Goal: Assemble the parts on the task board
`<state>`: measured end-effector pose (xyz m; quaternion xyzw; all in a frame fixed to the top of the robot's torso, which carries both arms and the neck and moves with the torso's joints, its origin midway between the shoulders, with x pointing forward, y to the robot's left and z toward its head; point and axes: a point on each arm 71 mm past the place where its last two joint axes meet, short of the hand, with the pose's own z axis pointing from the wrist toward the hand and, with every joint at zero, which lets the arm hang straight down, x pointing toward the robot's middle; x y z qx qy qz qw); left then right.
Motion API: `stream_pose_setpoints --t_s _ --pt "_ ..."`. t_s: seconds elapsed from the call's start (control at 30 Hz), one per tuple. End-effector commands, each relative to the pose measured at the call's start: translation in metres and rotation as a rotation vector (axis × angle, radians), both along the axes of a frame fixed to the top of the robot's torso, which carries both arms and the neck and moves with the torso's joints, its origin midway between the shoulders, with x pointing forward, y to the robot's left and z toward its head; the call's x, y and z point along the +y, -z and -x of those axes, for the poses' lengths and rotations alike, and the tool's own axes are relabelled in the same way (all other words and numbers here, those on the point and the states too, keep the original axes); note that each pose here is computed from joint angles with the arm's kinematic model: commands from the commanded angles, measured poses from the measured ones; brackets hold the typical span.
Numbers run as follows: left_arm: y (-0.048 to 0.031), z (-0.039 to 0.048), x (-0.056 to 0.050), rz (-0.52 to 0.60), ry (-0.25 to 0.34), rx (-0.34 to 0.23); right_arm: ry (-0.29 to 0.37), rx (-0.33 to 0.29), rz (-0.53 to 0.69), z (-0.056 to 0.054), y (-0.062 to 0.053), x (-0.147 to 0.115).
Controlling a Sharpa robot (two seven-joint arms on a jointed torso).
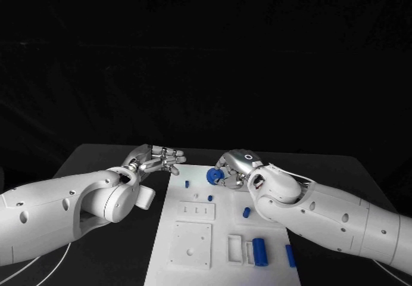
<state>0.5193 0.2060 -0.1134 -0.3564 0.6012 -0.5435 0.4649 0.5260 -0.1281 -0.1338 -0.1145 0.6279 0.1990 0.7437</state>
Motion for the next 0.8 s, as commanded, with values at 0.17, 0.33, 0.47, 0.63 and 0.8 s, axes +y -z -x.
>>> stream_pose_setpoints --t_s 0.17,0.33,0.47,0.63,0.8 --pt "-0.0031 -0.0002 -0.004 0.002 0.015 -0.013 0.003 -0.003 0.034 0.001 0.011 0.011" --pt "-0.0032 -0.0003 -0.005 0.002 0.017 -0.013 0.008 0.008 0.045 0.000 0.018 0.015" --pt "-0.0032 -0.0002 -0.006 0.003 0.018 -0.013 0.017 0.012 0.051 -0.002 0.022 0.015" --pt "-0.0032 -0.0005 -0.006 0.002 0.018 -0.014 0.026 0.014 0.048 -0.005 0.024 0.017" --pt "-0.0032 0.0000 -0.006 0.003 0.021 -0.012 0.032 0.018 0.058 -0.006 0.026 0.018"
